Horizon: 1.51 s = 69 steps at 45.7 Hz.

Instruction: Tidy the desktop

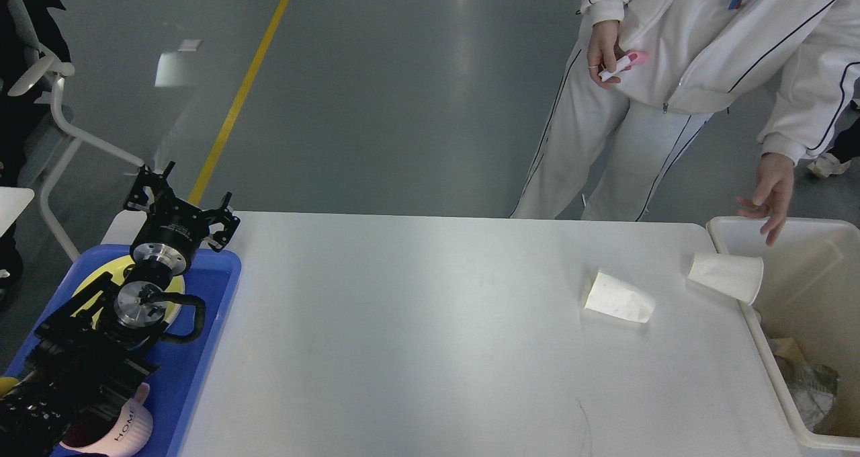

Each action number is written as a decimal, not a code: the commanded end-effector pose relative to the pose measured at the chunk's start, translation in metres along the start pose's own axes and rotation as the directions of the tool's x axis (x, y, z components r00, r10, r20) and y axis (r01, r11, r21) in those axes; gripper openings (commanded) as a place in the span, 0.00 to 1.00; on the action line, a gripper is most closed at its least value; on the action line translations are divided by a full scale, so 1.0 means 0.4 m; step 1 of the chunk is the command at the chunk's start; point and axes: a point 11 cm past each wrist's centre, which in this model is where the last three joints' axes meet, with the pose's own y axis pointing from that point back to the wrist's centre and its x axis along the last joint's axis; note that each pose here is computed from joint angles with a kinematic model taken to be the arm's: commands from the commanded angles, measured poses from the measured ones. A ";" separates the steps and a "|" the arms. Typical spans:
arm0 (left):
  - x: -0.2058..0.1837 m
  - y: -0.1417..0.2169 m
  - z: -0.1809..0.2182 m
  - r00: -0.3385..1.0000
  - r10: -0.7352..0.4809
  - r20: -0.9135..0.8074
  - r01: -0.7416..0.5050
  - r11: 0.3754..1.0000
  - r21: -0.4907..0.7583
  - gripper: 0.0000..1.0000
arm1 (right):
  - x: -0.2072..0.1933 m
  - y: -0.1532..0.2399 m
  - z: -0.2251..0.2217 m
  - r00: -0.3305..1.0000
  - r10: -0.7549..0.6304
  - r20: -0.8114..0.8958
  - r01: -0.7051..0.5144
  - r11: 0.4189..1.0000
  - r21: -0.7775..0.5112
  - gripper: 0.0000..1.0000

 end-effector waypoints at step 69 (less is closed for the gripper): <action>-0.002 -0.001 0.001 1.000 -0.001 0.000 0.001 1.000 0.000 0.98 | -0.131 0.377 -0.491 0.616 -0.697 -0.368 0.786 0.575 0.227 1.00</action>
